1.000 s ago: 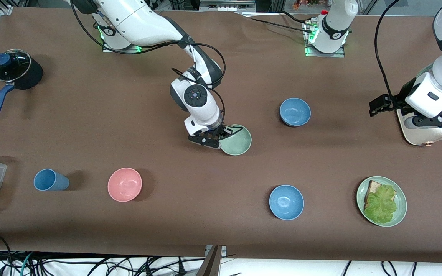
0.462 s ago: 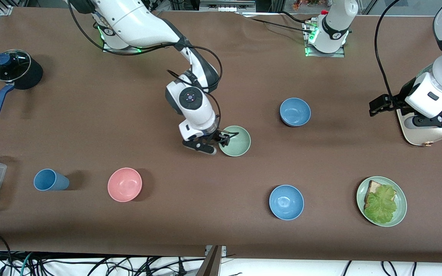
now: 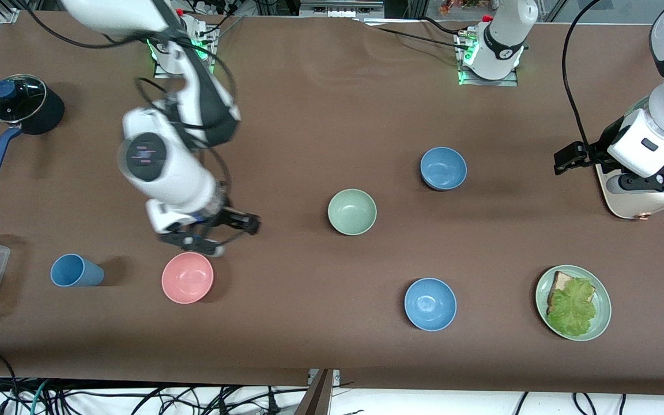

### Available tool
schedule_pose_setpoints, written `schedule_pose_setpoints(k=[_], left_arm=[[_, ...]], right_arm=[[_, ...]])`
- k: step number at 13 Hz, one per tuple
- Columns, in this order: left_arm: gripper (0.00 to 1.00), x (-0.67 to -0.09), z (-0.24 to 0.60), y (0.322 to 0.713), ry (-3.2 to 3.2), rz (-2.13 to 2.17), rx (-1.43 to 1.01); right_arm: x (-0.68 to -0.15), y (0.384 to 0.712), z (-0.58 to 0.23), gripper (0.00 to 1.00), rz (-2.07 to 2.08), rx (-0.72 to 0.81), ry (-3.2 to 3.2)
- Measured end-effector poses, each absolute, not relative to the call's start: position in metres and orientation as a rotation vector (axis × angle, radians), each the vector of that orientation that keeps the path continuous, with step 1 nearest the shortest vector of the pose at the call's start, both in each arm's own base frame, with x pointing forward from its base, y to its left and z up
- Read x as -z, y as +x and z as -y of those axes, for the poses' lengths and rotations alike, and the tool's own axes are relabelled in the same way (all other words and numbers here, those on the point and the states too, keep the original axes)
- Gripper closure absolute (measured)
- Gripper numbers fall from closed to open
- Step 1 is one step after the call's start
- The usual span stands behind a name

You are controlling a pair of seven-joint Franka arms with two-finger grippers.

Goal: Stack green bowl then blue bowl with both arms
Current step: 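Slide the green bowl toward the table middle, then release and withdraw, then reach the left gripper to the blue bowl and grasp its rim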

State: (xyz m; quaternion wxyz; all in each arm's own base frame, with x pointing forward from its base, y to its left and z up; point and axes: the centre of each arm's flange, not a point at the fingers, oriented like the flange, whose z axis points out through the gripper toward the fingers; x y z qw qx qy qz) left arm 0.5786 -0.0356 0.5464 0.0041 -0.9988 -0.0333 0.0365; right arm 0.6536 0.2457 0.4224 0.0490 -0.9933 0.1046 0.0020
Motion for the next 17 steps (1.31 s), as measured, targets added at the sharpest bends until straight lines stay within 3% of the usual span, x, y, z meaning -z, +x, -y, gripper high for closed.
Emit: schedule_pose_setpoints(k=[3,6,9,12,14,16,17], left_arm=[[0.00,-0.524,0.040,0.578,-3.142,0.103,-0.233],[0.00,-0.445,0.063,0.568,-3.138,0.056,-0.473],[0.00,-0.348,0.110,0.544,-3.190,-0.008,-0.520],[0.00,-0.260,0.140,0.499,-3.228,-0.071,-0.329],[0.03,-0.207,0.148,0.481,-3.229,-0.114,-0.339],[0.04,-0.185,0.150,0.477,-3.204,-0.174,-0.378],[0.13,-0.185,0.150,0.478,-3.198,-0.198,-0.376]], right_arm=[[-0.491,0.644,-0.133,0.00,-0.090,-0.100,-3.053],[-0.540,0.609,-0.071,0.00,-0.053,-0.122,-3.048],[-0.549,0.584,-0.066,0.00,-0.041,-0.129,-3.059],[-0.542,0.580,-0.064,0.00,-0.023,-0.148,-3.093],[-0.540,0.580,-0.062,0.00,0.002,-0.151,-3.118],[-0.540,0.580,-0.062,0.00,0.010,-0.151,-3.123],[-0.540,0.580,-0.061,0.00,0.011,-0.150,-3.124]])
